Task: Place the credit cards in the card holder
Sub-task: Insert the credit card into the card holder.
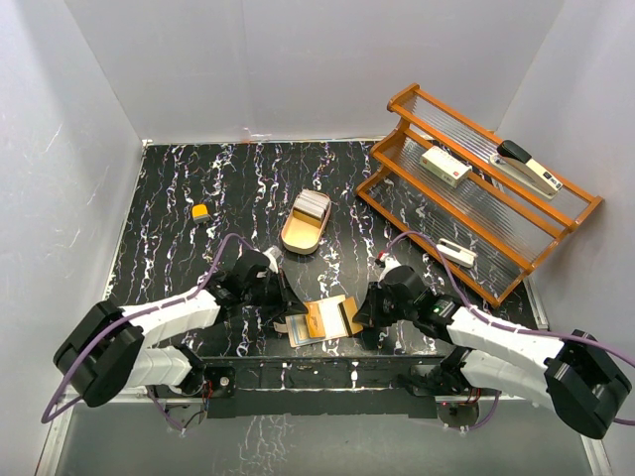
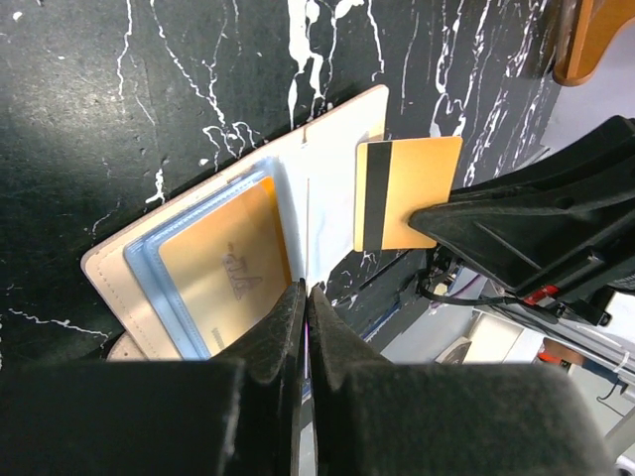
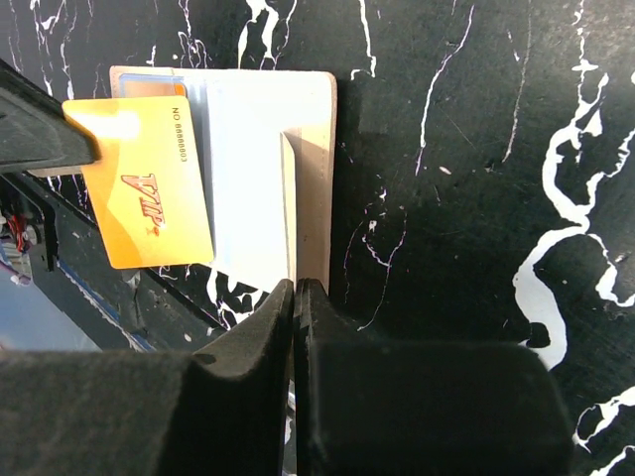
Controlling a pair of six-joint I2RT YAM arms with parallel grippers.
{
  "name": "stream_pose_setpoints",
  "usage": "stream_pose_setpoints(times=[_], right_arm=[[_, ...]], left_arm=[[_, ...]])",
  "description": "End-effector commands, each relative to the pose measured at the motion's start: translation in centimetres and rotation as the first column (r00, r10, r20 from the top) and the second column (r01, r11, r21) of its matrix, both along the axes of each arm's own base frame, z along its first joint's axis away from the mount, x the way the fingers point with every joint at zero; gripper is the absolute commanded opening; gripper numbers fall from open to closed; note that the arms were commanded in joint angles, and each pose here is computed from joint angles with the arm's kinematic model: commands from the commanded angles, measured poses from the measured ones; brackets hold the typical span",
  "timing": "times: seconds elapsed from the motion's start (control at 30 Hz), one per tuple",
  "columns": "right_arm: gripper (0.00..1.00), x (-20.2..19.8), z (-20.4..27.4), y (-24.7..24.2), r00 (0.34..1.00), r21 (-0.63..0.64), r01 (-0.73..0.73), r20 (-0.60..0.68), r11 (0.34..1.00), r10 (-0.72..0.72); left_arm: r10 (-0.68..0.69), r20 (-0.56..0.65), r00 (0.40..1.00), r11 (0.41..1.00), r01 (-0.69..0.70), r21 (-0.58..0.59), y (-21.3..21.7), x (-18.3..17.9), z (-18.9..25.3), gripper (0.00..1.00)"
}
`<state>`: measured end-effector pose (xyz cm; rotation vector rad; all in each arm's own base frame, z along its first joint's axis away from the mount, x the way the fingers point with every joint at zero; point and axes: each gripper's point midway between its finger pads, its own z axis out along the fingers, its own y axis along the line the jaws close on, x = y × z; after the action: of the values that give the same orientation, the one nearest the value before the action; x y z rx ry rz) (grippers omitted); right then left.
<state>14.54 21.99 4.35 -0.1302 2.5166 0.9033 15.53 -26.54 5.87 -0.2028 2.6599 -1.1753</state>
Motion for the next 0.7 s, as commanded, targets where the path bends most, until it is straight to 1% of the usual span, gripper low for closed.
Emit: stream_pose_setpoints(times=[0.0, 0.23, 0.47, 0.67], right_arm=[[0.00, 0.2, -0.7, -0.9, 0.999, -0.032, 0.031, 0.010, 0.999, -0.031], [0.00, 0.0, -1.0, -1.0, 1.000, -0.040, 0.030, 0.003, 0.999, -0.030], [0.00, -0.1, -1.1, -1.0, 1.000, -0.041, 0.027, 0.000, 0.999, -0.027], [0.00, -0.1, -1.2, -1.0, 1.000, -0.040, 0.027, 0.000, 0.999, -0.027]], left_arm=[[-0.001, -0.034, 0.999, 1.000, 0.002, 0.016, 0.3, -0.3, -0.7, 0.00], [0.014, -0.061, 0.998, 0.999, -0.010, 0.051, 0.8, -0.6, -1.5, 0.00], [0.037, -0.101, 0.994, 0.994, -0.025, 0.110, 1.4, -0.8, -2.1, 0.00], [0.017, -0.104, 0.994, 0.996, -0.007, 0.092, 0.9, -0.7, -2.7, 0.00]])
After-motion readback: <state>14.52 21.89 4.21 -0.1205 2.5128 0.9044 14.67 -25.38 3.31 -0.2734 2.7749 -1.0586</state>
